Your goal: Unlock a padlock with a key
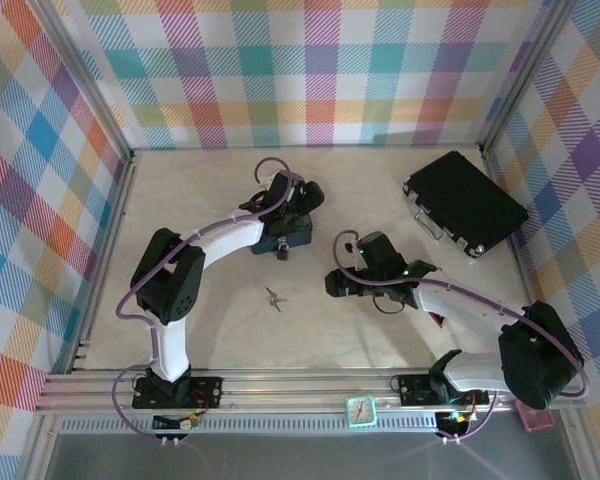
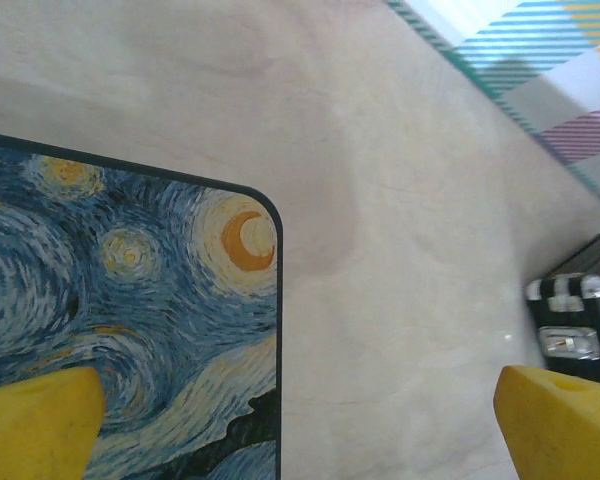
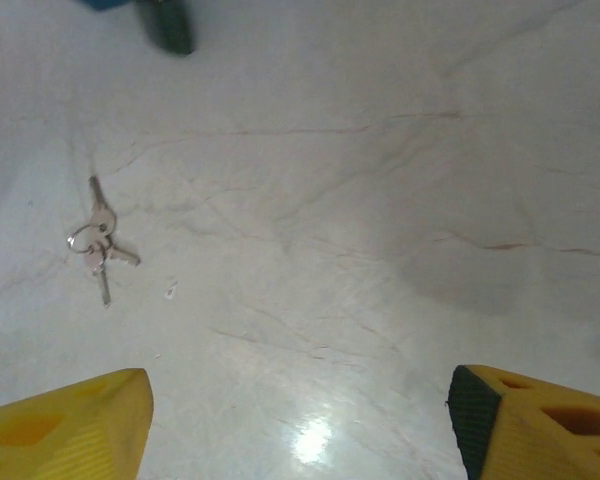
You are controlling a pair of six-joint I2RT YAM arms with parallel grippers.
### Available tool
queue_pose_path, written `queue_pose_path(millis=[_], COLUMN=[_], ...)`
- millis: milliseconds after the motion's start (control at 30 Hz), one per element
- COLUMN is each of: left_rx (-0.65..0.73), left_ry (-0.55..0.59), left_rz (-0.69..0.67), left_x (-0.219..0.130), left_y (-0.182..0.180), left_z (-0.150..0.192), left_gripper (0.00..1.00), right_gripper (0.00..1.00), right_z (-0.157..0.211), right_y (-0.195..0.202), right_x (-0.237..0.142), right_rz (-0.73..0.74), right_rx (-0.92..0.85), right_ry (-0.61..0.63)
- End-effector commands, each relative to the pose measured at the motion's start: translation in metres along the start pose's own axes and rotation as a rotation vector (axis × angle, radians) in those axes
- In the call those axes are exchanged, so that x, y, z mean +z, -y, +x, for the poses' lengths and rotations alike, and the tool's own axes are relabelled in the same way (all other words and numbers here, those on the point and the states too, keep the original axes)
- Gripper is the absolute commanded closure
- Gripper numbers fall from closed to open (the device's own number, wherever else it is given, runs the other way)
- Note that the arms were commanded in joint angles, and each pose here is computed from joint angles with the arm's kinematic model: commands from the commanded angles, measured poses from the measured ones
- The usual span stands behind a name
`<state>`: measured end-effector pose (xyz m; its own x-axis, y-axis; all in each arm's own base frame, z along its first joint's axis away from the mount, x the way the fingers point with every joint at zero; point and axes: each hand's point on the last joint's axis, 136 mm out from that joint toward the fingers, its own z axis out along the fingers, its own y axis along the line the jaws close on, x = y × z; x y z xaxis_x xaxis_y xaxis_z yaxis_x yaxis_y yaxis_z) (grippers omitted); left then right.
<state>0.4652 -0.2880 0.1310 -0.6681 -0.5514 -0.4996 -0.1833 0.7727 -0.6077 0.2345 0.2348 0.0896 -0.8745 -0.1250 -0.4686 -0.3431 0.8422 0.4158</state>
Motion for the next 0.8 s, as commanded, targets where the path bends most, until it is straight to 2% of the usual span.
queue_pose_path(millis=[0, 200, 267, 333, 433, 567, 667, 767], left_rx=[-0.097, -0.083, -0.083, -0.100, -0.165, -0.132, -0.126, -0.121], left_ry=[-0.080, 0.003, 0.003, -0.020, -0.036, 0.059, 0.126, 0.153], left_rz=[-0.045, -0.003, 0.010, 0.081, 0.138, 0.106, 0.104, 0.085], left_x=[0.028, 0.022, 0.013, 0.002, -0.021, -0.073, -0.108, -0.124], left_y=[-0.019, 0.003, -0.002, -0.005, -0.030, -0.065, -0.081, -0.097], left_z=[0.032, -0.006, -0.023, -0.040, -0.076, -0.120, -0.134, -0.132], left_gripper=[0.00, 0.00, 0.00, 0.00, 0.00, 0.00, 0.00, 0.00], right_gripper=[0.28, 0.31, 0.35, 0.39, 0.41, 0.43, 0.46, 0.47], right_z=[-0.002, 0.001, 0.003, 0.006, 0.010, 0.012, 0.018, 0.022], right_y=[-0.019, -0.053, -0.066, -0.079, -0.098, -0.120, -0.125, -0.124], right_x=[0.012, 0.044, 0.054, 0.067, 0.087, 0.109, 0.124, 0.131], right_rz=[-0.044, -0.095, -0.088, -0.079, -0.046, 0.018, 0.094, 0.187], right_rx=[-0.013, -0.071, -0.110, -0.147, -0.206, -0.285, -0.318, -0.360], right_ry=[0.010, -0.025, -0.048, -0.078, -0.102, -0.121, -0.144, -0.167])
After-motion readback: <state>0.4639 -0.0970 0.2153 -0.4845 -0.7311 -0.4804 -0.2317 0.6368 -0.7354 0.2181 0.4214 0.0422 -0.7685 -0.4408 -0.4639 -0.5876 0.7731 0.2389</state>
